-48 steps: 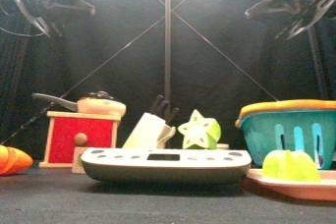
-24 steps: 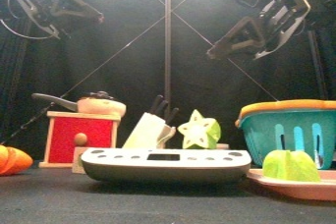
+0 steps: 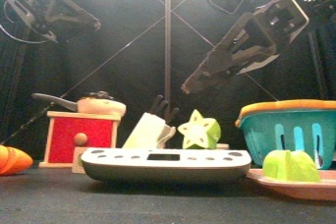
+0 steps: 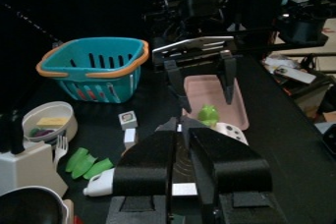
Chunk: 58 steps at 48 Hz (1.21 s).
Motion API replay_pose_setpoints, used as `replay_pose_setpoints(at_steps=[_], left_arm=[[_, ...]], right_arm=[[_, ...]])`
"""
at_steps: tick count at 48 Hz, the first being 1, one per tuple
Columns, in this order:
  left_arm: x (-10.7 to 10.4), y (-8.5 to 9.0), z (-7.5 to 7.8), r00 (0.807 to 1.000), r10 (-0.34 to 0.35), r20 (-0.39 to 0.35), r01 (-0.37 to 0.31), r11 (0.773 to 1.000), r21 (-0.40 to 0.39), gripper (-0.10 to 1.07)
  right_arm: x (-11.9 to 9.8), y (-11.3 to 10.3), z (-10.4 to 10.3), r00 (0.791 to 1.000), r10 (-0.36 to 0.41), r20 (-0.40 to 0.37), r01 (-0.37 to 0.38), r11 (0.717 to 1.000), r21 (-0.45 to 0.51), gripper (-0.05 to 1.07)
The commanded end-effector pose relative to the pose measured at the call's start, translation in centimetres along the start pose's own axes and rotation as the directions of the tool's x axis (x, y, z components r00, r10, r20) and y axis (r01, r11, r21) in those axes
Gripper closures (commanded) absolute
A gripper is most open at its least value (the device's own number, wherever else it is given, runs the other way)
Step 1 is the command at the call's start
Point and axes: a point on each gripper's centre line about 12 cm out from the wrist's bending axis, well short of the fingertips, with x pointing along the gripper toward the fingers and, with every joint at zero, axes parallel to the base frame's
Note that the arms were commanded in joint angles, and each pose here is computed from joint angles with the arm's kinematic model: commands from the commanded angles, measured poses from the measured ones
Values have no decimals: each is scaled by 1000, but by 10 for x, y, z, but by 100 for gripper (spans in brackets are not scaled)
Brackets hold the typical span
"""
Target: Grab starfruit top
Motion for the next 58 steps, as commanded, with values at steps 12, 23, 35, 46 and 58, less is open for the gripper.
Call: replay_pose_setpoints(at_steps=[12, 23, 35, 46, 58], left_arm=[[1, 1, 5, 1000, 2, 18, -2, 1000, 2, 43], [0, 1, 0, 1000, 3, 6, -3, 1000, -2, 43], [-1, 0, -1, 1000, 3, 4, -3, 1000, -4, 43], [-1, 0, -3, 1000, 2, 0, -2, 1000, -5, 43], [-2, -2, -8, 1000, -5, -13, 5, 1000, -5, 43]], right_arm=[[7, 3, 0, 995, 19, -100, -31, 992, -122, 3], [19, -2, -7, 988, 9, -156, -35, 986, -164, 4], [27, -12, -11, 985, -9, -175, -22, 985, -173, 7], [25, -17, -17, 981, -21, -191, -10, 987, -161, 25], [23, -20, -7, 982, -33, -187, 2, 987, -159, 40]])
